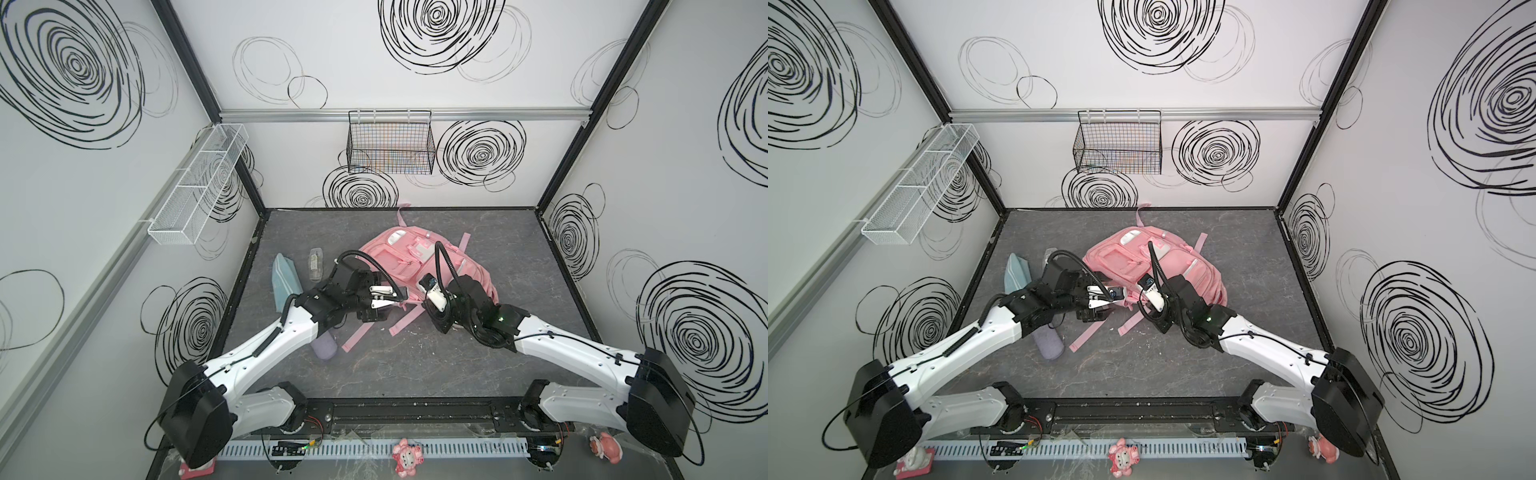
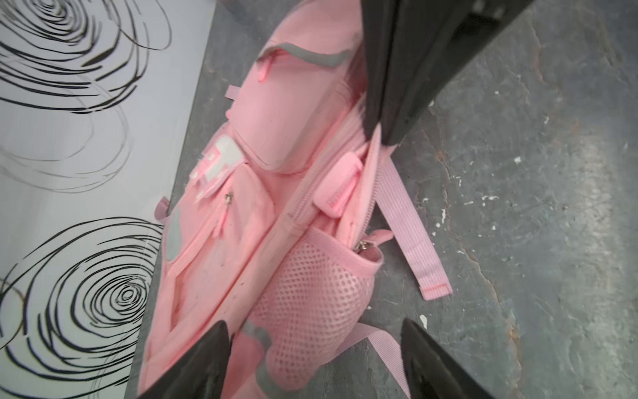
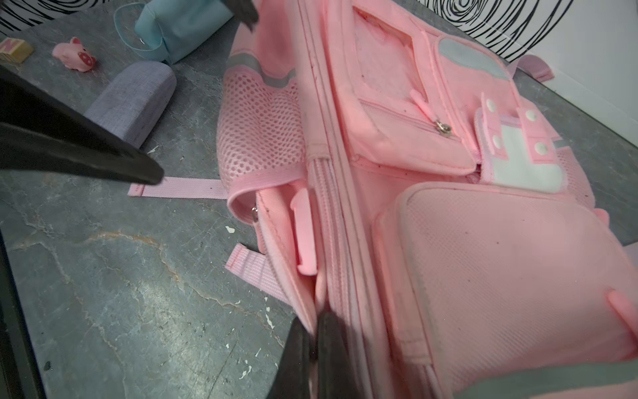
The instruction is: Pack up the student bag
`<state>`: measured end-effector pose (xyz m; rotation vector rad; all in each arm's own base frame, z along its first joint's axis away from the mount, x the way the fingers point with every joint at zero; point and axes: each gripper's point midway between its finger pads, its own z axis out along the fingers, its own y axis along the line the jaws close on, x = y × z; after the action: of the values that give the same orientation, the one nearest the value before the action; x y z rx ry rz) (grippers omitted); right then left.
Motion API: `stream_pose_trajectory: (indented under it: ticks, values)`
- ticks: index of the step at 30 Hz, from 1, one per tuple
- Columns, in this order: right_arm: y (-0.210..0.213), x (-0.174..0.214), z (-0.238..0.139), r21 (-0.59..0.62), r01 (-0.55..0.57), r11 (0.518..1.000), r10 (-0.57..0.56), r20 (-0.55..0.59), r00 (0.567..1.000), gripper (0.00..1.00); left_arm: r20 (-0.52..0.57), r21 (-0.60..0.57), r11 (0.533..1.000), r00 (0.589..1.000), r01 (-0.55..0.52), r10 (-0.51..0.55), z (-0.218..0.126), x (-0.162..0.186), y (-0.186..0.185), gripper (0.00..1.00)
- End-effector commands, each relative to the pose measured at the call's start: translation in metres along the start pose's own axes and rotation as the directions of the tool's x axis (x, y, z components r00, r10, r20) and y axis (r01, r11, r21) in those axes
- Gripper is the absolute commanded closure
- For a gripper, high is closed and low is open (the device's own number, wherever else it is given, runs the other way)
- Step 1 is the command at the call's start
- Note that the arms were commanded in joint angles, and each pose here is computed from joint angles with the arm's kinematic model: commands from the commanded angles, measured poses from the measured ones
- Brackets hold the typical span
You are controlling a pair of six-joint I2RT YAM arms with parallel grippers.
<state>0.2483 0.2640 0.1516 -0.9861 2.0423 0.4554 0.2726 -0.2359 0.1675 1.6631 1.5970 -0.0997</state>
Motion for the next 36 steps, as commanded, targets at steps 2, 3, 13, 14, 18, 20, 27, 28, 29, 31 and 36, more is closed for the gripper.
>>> stream_pose_trajectory:
  ticks: [2, 3, 13, 14, 18, 20, 27, 28, 29, 31, 36]
  values:
    - [0.003, -0.062, -0.027, -0.063, 0.021, 0.998, -0.007, 0.205, 0.979, 1.0, 0.038, 0.045, 0.994, 0.995, -0.098, 0.096, 0.006, -0.009, -0.008, 0.21]
    - [0.003, -0.063, -0.028, -0.067, 0.021, 0.998, -0.006, 0.208, 0.978, 1.0, 0.027, 0.03, 0.995, 0.995, -0.099, 0.099, 0.009, -0.006, -0.006, 0.22]
    - [0.009, -0.065, -0.039, -0.136, 0.012, 0.991, 0.02, 0.234, 0.972, 1.0, -0.018, -0.099, 0.985, 0.99, -0.142, 0.141, 0.027, 0.005, 0.009, 0.44]
    - [0.009, -0.066, -0.039, -0.139, 0.011, 0.99, 0.023, 0.237, 0.971, 1.0, -0.014, -0.1, 0.985, 0.99, -0.142, 0.142, 0.027, 0.003, 0.009, 0.51]
    - [0.004, -0.07, -0.042, -0.127, -0.006, 0.992, 0.038, 0.255, 0.966, 1.0, 0.037, -0.081, 0.989, 0.992, -0.12, 0.123, 0.026, -0.008, 0.008, 0.83]
    - [-0.002, -0.074, -0.045, -0.097, -0.028, 0.995, 0.053, 0.272, 0.961, 1.0, 0.065, -0.062, 0.993, 0.992, -0.104, 0.108, 0.024, -0.015, 0.007, 0.95]
    - [-0.011, -0.091, -0.061, -0.053, -0.092, 0.994, 0.105, 0.365, 0.925, 0.38, 0.2, -0.01, 0.998, 0.978, 0.062, -0.059, 0.006, -0.05, 0.022, 1.0]
    - [-0.009, -0.092, -0.064, -0.057, -0.108, 0.993, 0.121, 0.379, 0.918, 0.37, 0.224, 0.004, 0.996, 0.97, 0.093, -0.092, 0.003, -0.055, 0.026, 1.0]
    - [-0.007, -0.094, -0.067, -0.061, -0.112, 0.992, 0.127, 0.391, 0.912, 0.36, 0.239, 0.019, 0.993, 0.963, 0.121, -0.122, 0.001, -0.058, 0.028, 1.0]
    - [0.008, -0.094, -0.074, -0.054, -0.1, 0.993, 0.114, 0.422, 0.9, 0.38, 0.266, 0.053, 0.984, 0.947, 0.172, -0.179, -0.002, -0.064, 0.032, 1.0]
    - [0.041, -0.075, -0.075, 0.008, -0.072, 0.997, 0.061, 0.455, 0.889, 0.56, 0.308, 0.118, 0.966, 0.917, 0.23, -0.256, -0.008, -0.073, 0.036, 1.0]
